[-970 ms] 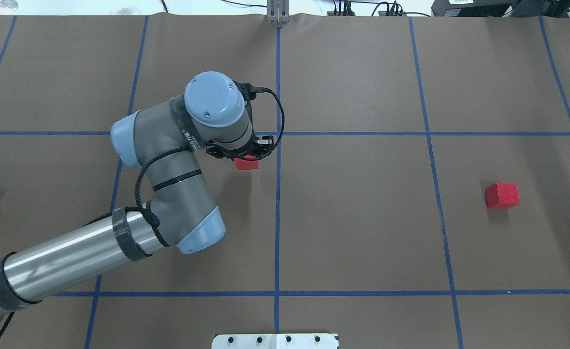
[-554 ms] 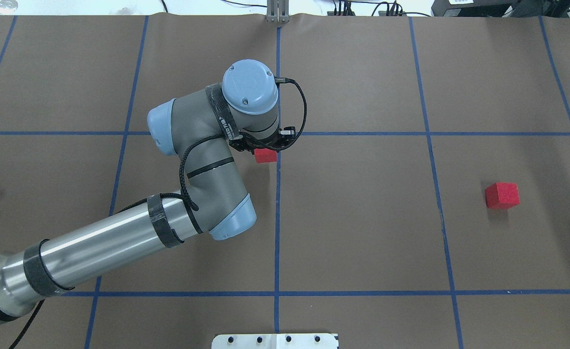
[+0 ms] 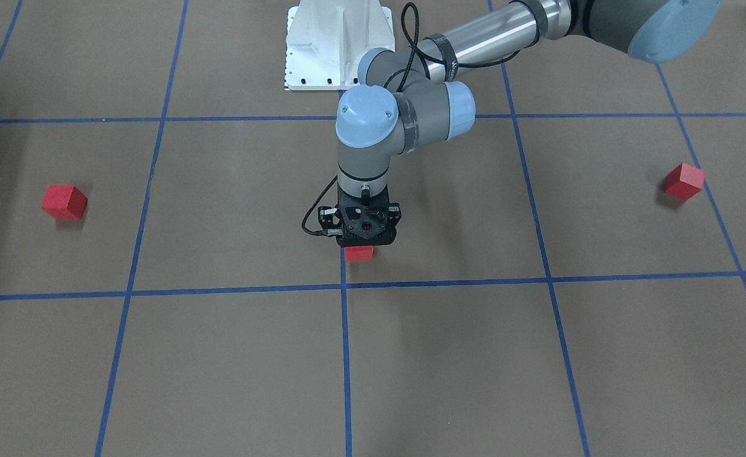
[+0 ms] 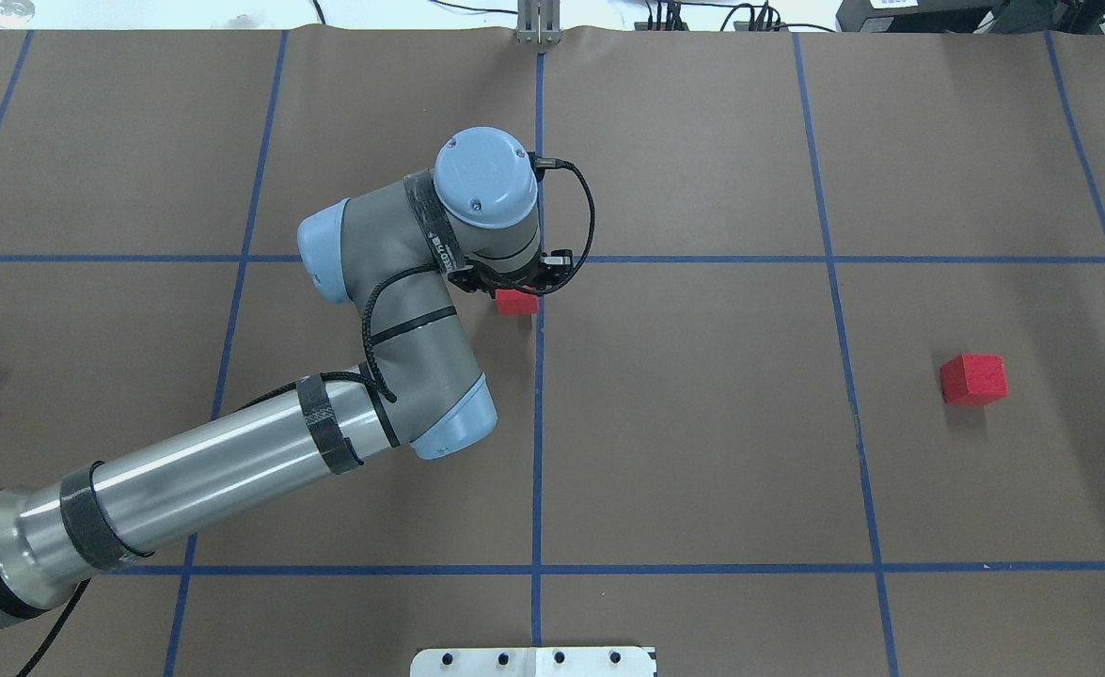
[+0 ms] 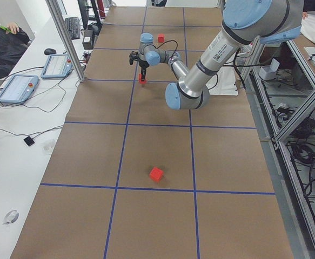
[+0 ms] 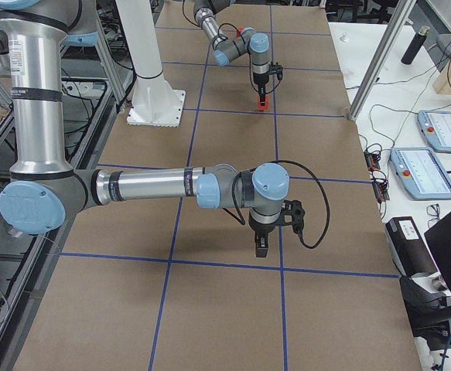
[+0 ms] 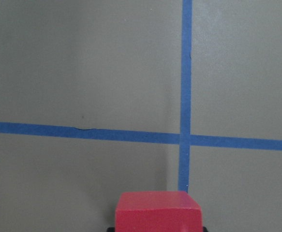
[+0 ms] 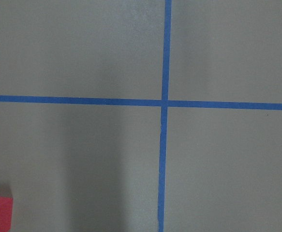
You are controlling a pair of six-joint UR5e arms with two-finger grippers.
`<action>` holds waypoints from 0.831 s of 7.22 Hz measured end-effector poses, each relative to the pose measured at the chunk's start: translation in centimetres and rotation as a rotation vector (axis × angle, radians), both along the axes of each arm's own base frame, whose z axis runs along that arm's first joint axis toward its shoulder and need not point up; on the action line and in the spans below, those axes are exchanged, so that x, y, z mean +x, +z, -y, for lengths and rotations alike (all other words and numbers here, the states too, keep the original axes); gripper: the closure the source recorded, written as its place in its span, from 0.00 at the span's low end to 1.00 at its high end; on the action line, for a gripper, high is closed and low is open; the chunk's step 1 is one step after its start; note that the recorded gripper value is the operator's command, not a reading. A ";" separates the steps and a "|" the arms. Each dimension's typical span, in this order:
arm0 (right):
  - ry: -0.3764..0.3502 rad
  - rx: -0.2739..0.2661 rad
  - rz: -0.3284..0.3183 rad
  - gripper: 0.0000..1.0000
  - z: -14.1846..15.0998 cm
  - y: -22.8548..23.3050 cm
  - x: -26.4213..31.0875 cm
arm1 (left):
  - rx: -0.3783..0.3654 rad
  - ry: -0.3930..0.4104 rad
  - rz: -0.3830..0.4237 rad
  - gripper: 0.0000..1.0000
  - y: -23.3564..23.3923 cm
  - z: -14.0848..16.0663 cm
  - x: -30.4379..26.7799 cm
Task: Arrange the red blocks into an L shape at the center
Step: 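Grasp the red cube with the left gripper and carry it to the center, then release the cube at the grid center and lift the left gripper away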
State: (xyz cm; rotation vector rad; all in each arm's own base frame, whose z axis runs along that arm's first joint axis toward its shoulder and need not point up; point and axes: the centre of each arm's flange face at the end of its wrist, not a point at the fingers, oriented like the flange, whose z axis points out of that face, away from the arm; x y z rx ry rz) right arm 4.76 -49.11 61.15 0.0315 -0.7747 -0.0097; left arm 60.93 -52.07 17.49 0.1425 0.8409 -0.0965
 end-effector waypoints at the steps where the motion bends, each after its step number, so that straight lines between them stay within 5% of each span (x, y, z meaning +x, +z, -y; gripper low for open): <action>1: -0.001 0.000 0.000 0.01 0.0 0.0 0.0 | 0.005 0.006 0.002 1.00 0.1 0.0 0.2; 6: 0.000 -0.002 0.000 0.01 0.0 0.1 0.0 | -0.004 0.009 0.017 1.00 -1.8 1.0 2.2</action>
